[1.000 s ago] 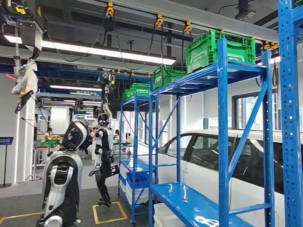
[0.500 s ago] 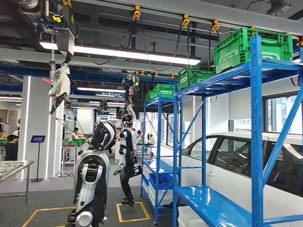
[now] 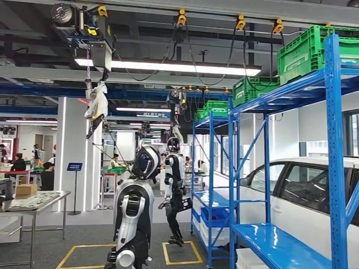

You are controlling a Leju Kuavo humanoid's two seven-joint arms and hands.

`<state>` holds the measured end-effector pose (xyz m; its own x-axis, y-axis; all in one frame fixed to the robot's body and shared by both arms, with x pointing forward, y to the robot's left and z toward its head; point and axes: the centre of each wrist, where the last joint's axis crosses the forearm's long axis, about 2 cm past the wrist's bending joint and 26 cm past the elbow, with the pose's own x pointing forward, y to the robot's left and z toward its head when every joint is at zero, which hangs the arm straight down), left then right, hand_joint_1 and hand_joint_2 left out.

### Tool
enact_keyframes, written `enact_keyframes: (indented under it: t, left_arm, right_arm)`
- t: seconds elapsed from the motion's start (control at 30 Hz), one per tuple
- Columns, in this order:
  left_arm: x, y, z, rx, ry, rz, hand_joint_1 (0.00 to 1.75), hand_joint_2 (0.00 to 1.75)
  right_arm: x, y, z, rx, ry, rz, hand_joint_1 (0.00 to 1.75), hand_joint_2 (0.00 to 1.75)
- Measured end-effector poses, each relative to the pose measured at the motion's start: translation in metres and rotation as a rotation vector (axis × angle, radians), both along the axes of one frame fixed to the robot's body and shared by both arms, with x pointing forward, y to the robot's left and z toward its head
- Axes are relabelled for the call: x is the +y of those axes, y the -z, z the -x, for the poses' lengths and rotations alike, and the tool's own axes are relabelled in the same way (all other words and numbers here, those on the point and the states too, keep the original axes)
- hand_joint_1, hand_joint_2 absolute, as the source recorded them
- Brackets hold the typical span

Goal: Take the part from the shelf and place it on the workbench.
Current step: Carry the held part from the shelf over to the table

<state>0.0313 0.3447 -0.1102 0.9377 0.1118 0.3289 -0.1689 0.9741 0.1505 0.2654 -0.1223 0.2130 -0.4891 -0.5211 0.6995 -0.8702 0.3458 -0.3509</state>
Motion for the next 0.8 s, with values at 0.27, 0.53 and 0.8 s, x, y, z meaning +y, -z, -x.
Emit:
enact_keyframes:
  t: [0.27,0.53,0.8]
  left_arm:
    - [0.000,0.000,0.001,0.008,0.005,0.001,0.00,1.75]
    - [-0.003,0.000,0.001,0.017,0.012,0.012,0.00,1.75]
    - [-0.004,0.000,-0.002,0.007,0.019,0.015,0.00,1.75]
  right_arm:
    - [-0.001,0.005,0.000,0.014,-0.006,0.017,1.75,1.75]
    - [-0.003,0.000,-0.007,-0.008,-0.002,0.055,1.75,1.75]
    - [-0.008,-0.001,-0.012,-0.040,0.009,0.113,1.75,1.75]
